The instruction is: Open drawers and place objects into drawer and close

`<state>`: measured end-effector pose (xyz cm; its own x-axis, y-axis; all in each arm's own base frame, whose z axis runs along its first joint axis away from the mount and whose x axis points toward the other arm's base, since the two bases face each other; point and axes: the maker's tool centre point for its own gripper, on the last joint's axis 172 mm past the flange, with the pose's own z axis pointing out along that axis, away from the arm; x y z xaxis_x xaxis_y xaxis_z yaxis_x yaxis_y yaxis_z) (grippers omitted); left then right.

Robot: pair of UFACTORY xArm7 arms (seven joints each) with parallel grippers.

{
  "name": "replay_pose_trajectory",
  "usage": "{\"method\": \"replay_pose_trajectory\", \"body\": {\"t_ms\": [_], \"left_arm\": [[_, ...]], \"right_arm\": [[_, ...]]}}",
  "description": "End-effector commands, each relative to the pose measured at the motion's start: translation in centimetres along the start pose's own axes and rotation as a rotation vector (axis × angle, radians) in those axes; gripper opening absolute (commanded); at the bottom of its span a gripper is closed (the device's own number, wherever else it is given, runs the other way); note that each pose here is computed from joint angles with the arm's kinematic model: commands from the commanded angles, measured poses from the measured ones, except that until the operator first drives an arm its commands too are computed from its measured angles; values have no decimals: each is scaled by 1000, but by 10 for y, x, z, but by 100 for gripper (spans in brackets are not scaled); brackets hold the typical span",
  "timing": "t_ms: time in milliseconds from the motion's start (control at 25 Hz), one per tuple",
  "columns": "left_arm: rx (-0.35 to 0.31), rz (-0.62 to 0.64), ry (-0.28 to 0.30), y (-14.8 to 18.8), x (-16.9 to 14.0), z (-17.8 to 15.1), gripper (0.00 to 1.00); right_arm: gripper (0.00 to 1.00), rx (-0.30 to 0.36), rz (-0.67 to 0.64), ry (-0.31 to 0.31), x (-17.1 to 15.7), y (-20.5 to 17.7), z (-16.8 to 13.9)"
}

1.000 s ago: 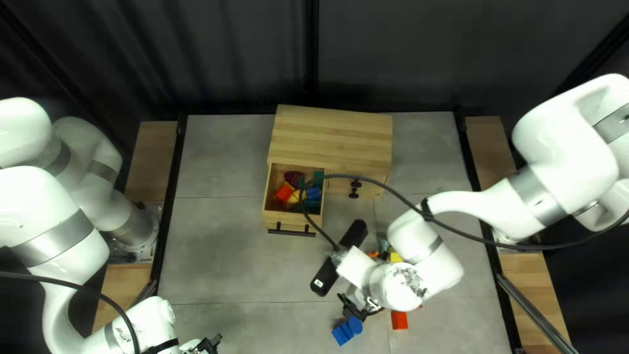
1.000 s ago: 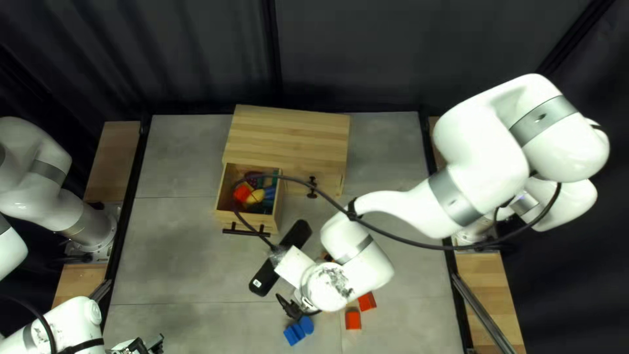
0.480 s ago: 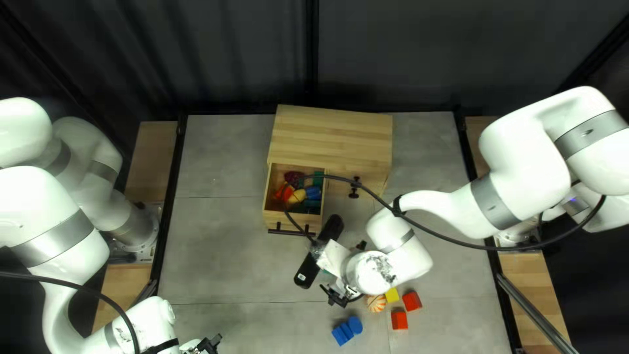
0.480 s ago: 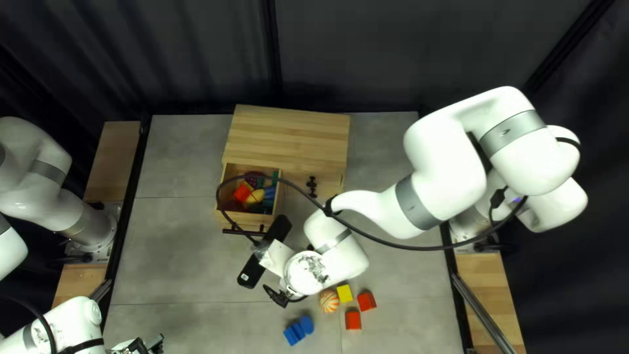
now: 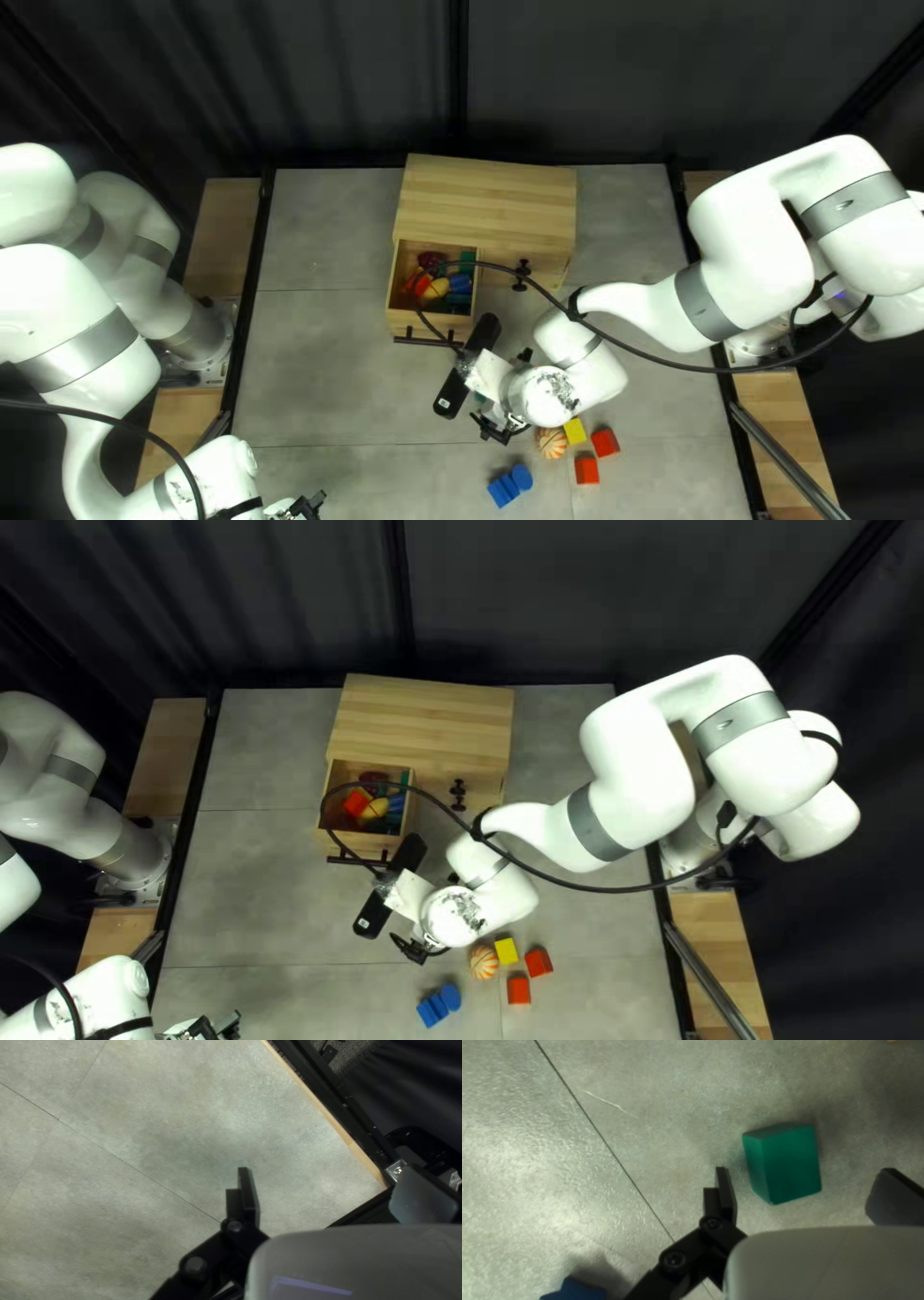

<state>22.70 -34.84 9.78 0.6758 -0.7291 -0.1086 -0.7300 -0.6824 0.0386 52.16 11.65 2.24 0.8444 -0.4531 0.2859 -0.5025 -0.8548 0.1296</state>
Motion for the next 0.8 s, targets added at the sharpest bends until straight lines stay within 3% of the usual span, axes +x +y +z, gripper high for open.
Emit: {"method": "replay_pose_trajectory", "body": {"t_ms": [40, 200, 280, 400, 520, 640, 800], "left_arm": [[0, 0, 0, 0, 0, 0, 100], [0, 0, 0, 0, 0, 0, 100], [0, 0, 0, 0, 0, 0, 100], [0, 0, 0, 0, 0, 0, 100], [0, 0, 0, 0, 0, 0, 100], [0, 0, 0, 0, 0, 0, 100], [0, 0, 0, 0, 0, 0, 100]], "right_arm": [[0, 0, -9, 8, 0, -1, -2], [0, 4, -12, 12, 2, -3, -11], [0, 1, -13, 14, 8, -1, -31], [0, -16, -15, 20, 17, 7, -66], [0, -50, -23, 40, 33, 19, -120], [0, -106, -58, 75, 64, 43, -169], [0, -157, -76, 123, 111, 86, -193]]}}
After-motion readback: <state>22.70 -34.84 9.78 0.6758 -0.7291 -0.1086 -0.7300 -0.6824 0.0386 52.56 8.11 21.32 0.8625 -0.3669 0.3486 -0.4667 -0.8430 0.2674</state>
